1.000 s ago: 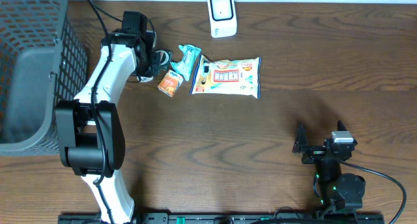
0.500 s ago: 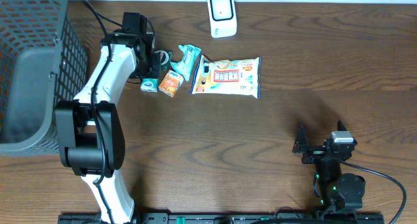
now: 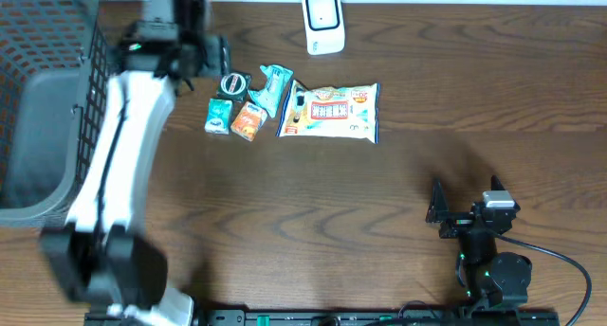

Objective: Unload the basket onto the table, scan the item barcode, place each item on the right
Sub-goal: 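Carry the light-green pack toward the scanner and drop it on the table, then reach the right gripper to the yellow snack bag and grasp it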

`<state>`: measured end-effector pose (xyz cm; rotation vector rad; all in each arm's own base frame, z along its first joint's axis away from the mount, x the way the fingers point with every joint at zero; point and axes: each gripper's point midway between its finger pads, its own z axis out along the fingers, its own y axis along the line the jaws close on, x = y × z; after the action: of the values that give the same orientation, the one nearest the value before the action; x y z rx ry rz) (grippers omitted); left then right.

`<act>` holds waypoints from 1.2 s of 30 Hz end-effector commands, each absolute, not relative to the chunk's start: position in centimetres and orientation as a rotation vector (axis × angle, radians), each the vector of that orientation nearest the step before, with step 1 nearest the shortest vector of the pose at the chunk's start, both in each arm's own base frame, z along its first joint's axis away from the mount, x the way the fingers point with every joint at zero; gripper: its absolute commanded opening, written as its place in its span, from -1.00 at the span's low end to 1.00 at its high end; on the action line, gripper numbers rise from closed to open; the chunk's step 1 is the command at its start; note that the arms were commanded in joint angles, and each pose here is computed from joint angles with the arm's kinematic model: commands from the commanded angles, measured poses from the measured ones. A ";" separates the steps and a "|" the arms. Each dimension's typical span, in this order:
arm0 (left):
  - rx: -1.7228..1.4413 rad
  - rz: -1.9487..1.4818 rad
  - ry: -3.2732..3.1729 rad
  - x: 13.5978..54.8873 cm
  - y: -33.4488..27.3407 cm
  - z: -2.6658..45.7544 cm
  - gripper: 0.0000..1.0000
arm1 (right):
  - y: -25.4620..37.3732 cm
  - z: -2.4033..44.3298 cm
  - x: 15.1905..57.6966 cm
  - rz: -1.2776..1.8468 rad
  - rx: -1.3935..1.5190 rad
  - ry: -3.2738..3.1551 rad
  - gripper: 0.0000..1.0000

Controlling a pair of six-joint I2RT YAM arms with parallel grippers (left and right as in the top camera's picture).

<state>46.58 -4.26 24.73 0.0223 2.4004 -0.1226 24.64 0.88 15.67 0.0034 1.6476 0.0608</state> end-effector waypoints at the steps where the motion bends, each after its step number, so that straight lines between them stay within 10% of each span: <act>1: 0.018 -0.135 2.290 45.1 -4.2 29.8 0.85 | 0.7 15.5 24.6 0.060 0.014 1.650 0.98; 36: -0.405 -0.032 2.410 40.8 3.1 28.0 0.96 | 0.6 15.6 24.6 0.054 0.015 1.649 0.99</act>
<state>40.89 2.92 28.56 -0.3878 2.3970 -0.0443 24.64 0.88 15.67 0.0034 1.6476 0.0608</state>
